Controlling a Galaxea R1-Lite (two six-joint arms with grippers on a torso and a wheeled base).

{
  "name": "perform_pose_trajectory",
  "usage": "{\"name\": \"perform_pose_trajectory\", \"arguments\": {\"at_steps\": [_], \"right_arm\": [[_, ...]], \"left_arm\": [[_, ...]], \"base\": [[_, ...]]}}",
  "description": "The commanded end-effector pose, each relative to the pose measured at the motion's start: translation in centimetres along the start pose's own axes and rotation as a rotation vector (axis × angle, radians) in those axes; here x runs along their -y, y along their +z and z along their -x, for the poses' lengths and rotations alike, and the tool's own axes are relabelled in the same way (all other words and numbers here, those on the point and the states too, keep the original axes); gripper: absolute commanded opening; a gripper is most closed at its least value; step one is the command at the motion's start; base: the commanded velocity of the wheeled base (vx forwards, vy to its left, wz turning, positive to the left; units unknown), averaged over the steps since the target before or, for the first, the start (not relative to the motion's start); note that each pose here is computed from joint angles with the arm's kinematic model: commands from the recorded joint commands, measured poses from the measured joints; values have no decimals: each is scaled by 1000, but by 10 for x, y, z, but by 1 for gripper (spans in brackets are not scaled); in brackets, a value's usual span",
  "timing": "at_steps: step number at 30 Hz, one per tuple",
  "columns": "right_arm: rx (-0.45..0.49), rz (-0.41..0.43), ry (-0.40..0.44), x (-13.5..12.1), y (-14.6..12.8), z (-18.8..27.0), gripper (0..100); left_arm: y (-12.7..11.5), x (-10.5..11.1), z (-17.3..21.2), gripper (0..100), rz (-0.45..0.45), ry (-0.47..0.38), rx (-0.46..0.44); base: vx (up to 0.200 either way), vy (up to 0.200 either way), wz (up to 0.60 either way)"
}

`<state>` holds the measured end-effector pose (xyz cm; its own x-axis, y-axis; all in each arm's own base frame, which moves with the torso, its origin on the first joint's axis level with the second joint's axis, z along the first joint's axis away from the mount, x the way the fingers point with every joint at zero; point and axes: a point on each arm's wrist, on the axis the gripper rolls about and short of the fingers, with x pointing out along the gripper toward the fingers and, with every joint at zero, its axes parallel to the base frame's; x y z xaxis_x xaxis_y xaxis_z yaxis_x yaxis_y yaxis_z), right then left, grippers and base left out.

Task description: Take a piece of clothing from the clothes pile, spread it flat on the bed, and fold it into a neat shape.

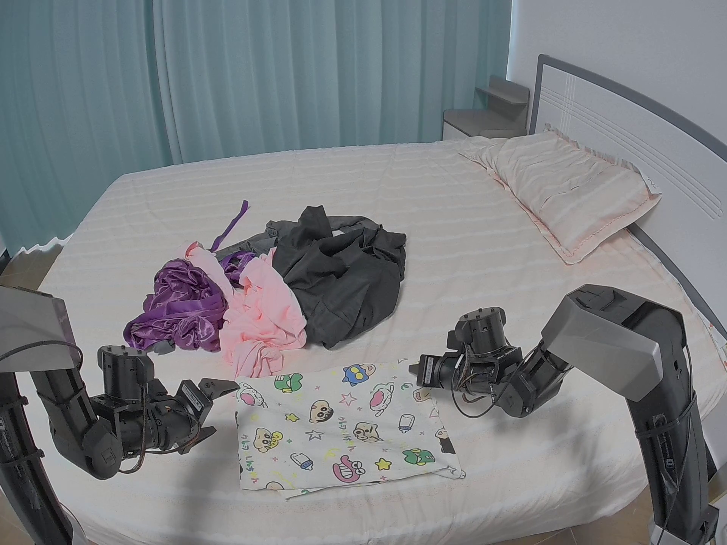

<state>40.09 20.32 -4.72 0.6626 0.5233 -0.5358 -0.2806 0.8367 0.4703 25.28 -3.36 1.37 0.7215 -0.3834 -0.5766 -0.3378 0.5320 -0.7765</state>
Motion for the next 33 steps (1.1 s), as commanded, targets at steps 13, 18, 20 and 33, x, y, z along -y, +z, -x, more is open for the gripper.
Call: {"name": "perform_pose_trajectory", "arguments": {"at_steps": [13,18,20,33], "right_arm": [[66,-47,-47,20,15,2,0],[71,-46,-60,21,15,2,0],[80,-49,-62,23,18,3,100],[300,-75,-60,4,59,119,100]], "left_arm": [[-10,-4,-12,100,-35,4,61],[-11,-4,-12,100,-35,4,61],[-10,-4,-12,100,-36,2,61],[0,4,8,100,-27,-69,130]], "base": [[0,0,0],[0,0,0],[0,0,0],[0,0,0]]}}
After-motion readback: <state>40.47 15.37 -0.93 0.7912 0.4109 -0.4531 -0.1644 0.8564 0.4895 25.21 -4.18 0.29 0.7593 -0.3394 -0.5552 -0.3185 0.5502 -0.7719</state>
